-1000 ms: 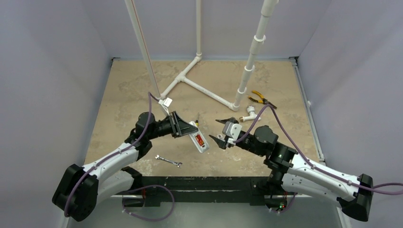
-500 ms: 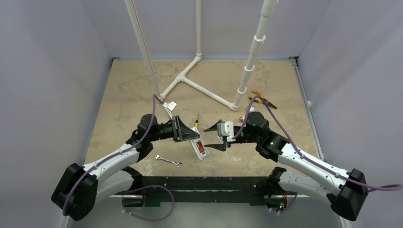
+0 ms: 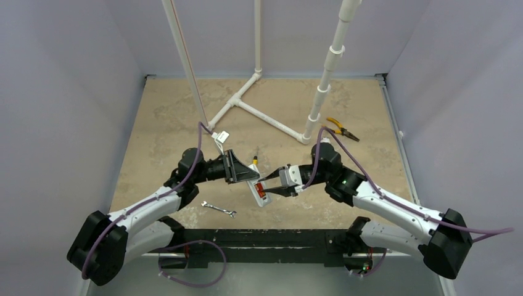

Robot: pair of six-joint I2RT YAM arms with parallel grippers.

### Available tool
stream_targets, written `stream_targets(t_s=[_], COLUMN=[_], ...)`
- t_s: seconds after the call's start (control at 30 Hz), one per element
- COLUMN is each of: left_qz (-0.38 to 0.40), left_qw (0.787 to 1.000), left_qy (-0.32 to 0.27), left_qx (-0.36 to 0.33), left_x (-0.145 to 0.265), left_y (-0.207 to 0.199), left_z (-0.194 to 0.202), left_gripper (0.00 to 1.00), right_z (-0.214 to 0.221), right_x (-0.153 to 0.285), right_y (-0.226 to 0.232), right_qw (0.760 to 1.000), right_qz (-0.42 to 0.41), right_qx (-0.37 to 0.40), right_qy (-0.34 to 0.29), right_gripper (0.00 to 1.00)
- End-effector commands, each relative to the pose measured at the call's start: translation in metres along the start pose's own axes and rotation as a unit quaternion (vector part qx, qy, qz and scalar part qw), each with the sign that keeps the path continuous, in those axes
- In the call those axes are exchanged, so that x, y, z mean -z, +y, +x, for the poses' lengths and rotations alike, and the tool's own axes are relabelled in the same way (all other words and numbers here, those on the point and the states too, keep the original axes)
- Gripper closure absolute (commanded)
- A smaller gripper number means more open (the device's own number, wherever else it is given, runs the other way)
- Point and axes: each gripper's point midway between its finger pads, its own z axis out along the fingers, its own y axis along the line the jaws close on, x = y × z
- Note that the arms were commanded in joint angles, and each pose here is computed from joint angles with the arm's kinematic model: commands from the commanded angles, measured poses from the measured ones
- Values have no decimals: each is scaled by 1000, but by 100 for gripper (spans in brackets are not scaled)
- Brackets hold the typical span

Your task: Load the batteries into the remote control

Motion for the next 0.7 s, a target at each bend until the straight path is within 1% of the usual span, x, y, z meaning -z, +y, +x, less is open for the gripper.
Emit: stream_targets(t_s=[0.0,0.4,0.67], left_qz=[37,39,39], left_qw=[999,999,999], left_qy=[2,-3,-2], left_qx=[-21,-24,-25], left_x=[0,0,0], left_y=[-16,-18,-19], left_z=[-1,-2,-2], left_gripper=[100,100,100], right_z=[-6,7,9], right_x=[-4,-9,-10], right_y=[-3,-4,-4], right_qw=[999,1000,1000], right_qz=[-14,-19,-24], right_qx=[28,24,20], right_qy=[-21,-3,1], right_gripper=[69,72,78])
